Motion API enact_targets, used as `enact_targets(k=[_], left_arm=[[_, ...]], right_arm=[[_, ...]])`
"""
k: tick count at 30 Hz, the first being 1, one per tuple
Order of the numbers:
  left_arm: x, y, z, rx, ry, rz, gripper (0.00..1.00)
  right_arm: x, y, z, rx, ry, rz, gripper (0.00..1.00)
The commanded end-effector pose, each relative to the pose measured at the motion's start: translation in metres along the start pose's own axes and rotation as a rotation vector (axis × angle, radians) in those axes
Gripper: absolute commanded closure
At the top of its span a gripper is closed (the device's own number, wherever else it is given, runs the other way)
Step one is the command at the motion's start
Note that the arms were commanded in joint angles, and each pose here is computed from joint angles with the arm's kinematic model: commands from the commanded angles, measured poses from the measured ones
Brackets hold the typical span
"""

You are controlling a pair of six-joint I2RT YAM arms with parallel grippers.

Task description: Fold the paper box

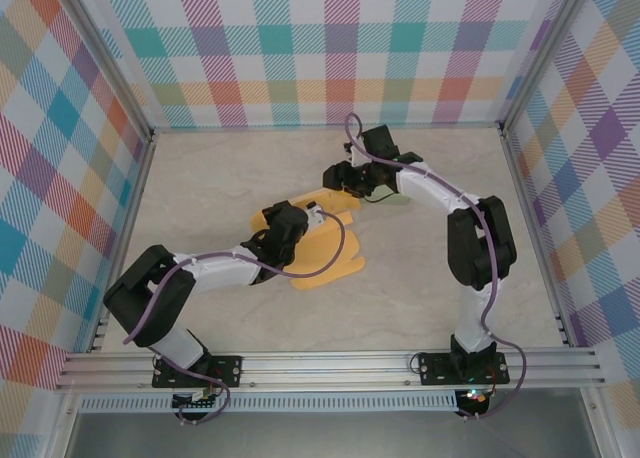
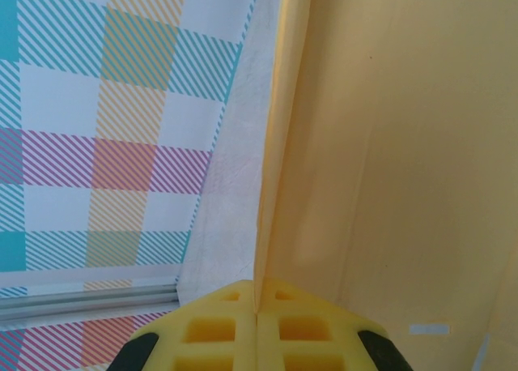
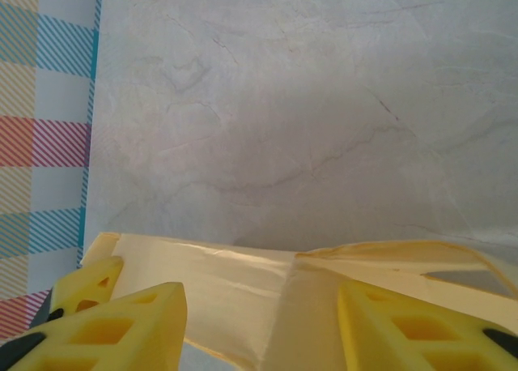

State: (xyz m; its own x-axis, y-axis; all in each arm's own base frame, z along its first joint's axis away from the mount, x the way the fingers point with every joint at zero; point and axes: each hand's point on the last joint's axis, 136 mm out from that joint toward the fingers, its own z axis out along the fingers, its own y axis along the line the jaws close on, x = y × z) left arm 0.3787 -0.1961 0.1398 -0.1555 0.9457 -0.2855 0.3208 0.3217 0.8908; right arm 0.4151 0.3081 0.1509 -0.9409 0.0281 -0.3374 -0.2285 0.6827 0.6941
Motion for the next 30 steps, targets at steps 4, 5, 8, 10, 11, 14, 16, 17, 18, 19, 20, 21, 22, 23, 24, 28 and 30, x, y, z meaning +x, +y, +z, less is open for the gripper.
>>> enact_targets(k=[4,5,8,10,11,14,16,17,18,19,20,21,22,23,24,28,30], left_arm=[[-0.012,0.000,0.004,-0.065,-0.027,-0.031,1.00],[-0.013,0.001,0.004,-0.079,-0.033,-0.037,1.00],[-0.016,0.000,0.005,-0.112,-0.043,-0.026,1.00],[-0.018,-0.004,0.006,-0.123,-0.050,-0.012,1.00],[-0.018,-0.007,0.006,-0.128,-0.049,-0.005,1.00],[-0.021,-0.013,0.006,-0.151,-0.058,0.017,1.00],[-0.023,-0.015,0.004,-0.171,-0.070,0.025,1.00],[-0.024,-0.017,0.004,-0.176,-0.075,0.028,1.00],[-0.026,-0.017,0.003,-0.178,-0.082,0.028,1.00],[-0.027,-0.019,0.002,-0.179,-0.085,0.029,1.00],[-0.028,-0.020,0.001,-0.176,-0.089,0.032,1.00],[-0.029,-0.020,0.000,-0.178,-0.089,0.032,1.00],[-0.029,-0.019,-0.001,-0.184,-0.091,0.029,1.00],[-0.030,-0.018,-0.003,-0.190,-0.094,0.024,1.00],[-0.030,-0.017,-0.004,-0.195,-0.097,0.019,1.00],[-0.028,-0.011,-0.009,-0.220,-0.109,-0.005,1.00],[-0.029,-0.010,-0.009,-0.230,-0.114,-0.006,1.00]], right_arm=[[0.012,0.001,0.010,-0.046,0.029,0.059,0.57],[0.015,-0.002,0.012,-0.048,0.032,0.072,0.60],[0.022,-0.005,0.017,-0.068,0.039,0.104,0.62],[0.026,-0.009,0.019,-0.072,0.040,0.126,0.62],[0.027,-0.010,0.020,-0.080,0.038,0.131,0.62],[0.029,-0.011,0.017,-0.078,0.019,0.128,0.66],[0.029,-0.014,0.012,-0.053,0.002,0.116,0.68],[0.030,-0.015,0.010,-0.042,-0.002,0.110,0.69],[0.031,-0.017,0.008,-0.034,-0.007,0.108,0.69],[0.032,-0.018,0.004,-0.025,-0.012,0.105,0.68],[0.034,-0.020,0.001,-0.009,-0.016,0.101,0.64],[0.036,-0.022,-0.004,0.012,-0.027,0.096,0.60],[0.038,-0.025,-0.010,0.040,-0.041,0.089,0.58],[0.041,-0.029,-0.016,0.069,-0.061,0.082,0.56],[0.043,-0.032,-0.023,0.093,-0.077,0.078,0.55],[0.056,-0.052,-0.050,0.185,-0.136,0.092,0.54],[0.063,-0.061,-0.059,0.212,-0.154,0.110,0.54]])
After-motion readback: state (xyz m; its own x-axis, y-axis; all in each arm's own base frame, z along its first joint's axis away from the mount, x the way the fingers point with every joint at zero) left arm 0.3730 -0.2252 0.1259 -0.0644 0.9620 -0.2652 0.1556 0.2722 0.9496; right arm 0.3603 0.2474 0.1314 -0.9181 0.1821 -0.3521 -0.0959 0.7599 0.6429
